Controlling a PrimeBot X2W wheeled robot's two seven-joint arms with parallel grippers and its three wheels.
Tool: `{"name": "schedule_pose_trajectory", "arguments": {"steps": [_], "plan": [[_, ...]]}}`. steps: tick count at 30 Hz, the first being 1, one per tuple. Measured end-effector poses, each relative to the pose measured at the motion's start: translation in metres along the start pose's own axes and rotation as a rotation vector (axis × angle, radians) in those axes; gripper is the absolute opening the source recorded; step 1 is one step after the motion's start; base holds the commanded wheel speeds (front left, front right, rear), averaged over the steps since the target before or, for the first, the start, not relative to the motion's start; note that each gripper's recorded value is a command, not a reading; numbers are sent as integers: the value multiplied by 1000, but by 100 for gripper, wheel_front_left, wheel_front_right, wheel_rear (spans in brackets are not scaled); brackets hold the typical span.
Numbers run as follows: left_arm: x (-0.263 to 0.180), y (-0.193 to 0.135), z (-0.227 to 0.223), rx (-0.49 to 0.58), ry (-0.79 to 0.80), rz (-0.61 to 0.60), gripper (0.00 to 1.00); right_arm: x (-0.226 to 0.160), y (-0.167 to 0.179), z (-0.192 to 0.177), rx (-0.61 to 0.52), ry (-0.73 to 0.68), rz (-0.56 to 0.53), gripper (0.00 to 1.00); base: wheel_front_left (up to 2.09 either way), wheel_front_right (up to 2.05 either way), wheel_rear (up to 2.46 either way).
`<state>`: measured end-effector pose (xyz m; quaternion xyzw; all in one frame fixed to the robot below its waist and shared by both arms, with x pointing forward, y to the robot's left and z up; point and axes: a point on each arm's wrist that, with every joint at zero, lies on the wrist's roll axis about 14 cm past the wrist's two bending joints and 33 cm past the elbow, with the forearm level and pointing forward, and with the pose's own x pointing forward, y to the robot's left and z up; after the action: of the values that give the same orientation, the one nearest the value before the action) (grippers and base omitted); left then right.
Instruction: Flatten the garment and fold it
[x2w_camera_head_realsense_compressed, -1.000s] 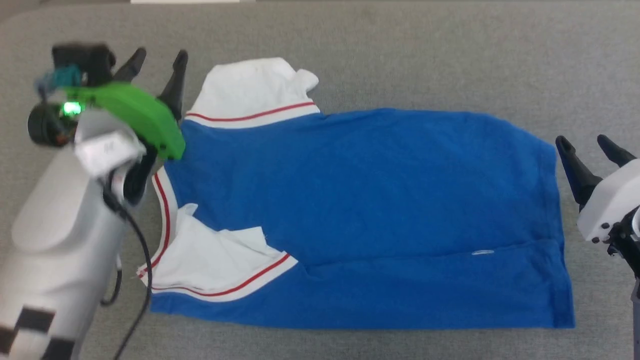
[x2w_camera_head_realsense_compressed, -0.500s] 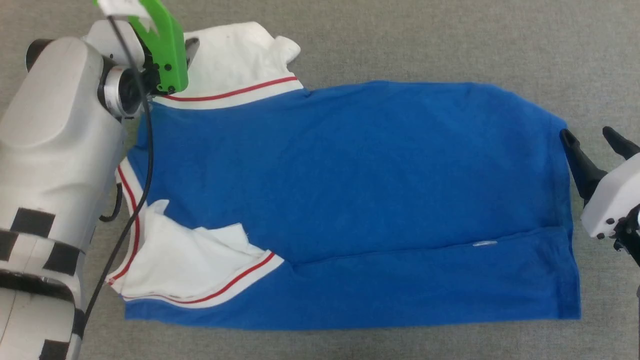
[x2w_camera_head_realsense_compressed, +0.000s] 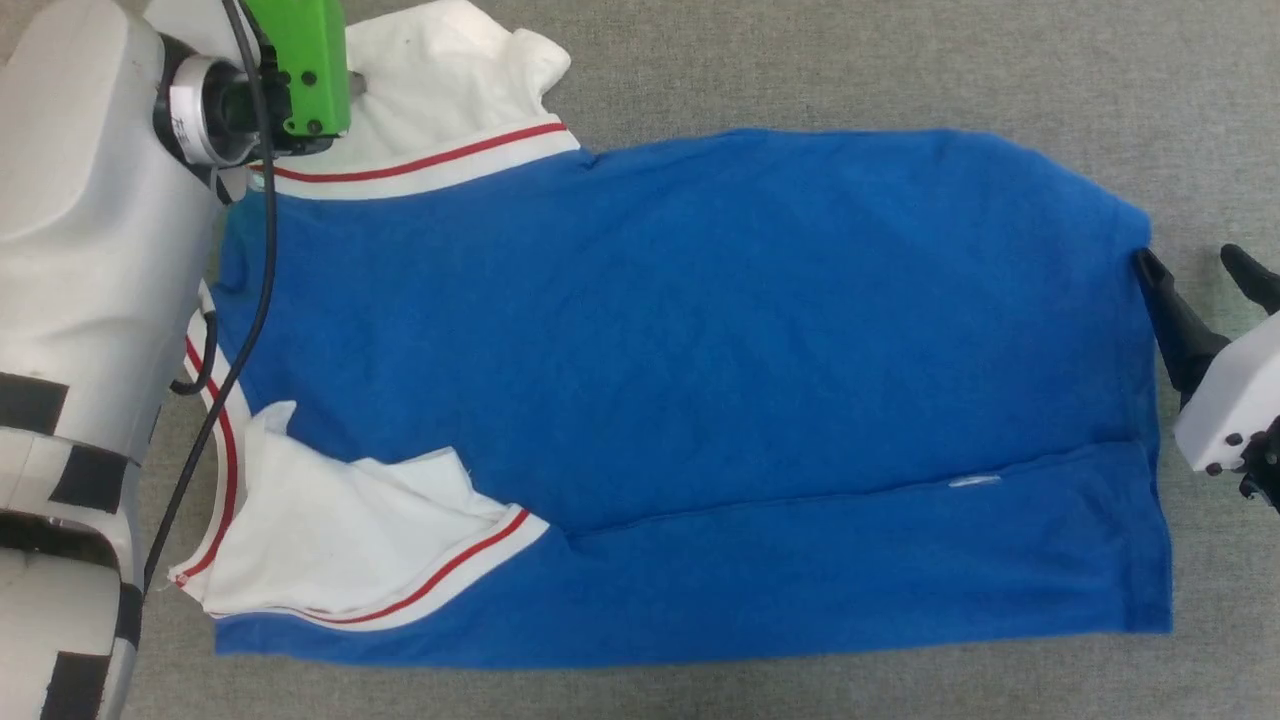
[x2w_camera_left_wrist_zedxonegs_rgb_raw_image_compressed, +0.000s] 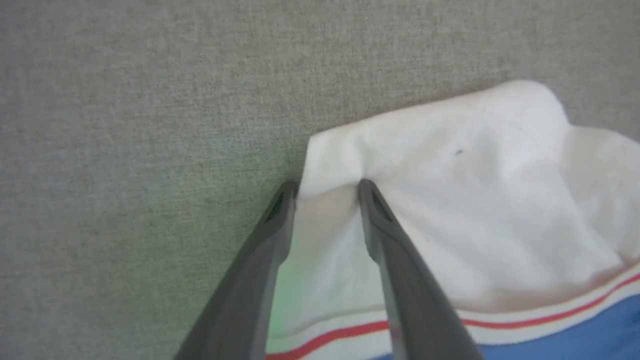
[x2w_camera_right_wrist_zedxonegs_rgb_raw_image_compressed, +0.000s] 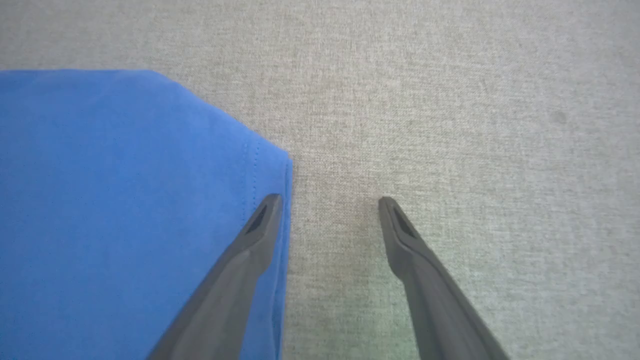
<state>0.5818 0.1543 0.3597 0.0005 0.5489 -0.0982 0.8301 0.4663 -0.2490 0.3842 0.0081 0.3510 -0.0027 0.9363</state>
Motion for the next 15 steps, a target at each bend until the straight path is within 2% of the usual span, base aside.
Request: {"name": "schedule_pose_trajectory", "arguments": {"steps": [9, 12, 15], "plan": [[-13, -15, 3, -20, -63, -71, 0, -4, 5, 22, -34, -36, 16, 100, 0, 0, 0], [-20, -22, 1, -20, -79, -92, 0, -8, 12, 38, -72, -46, 36, 100, 0, 0, 0], [-29, -27, 3, -14, -99, -106, 0, -12, 18, 51, -139, 1, 50, 100, 0, 0, 0]]}}
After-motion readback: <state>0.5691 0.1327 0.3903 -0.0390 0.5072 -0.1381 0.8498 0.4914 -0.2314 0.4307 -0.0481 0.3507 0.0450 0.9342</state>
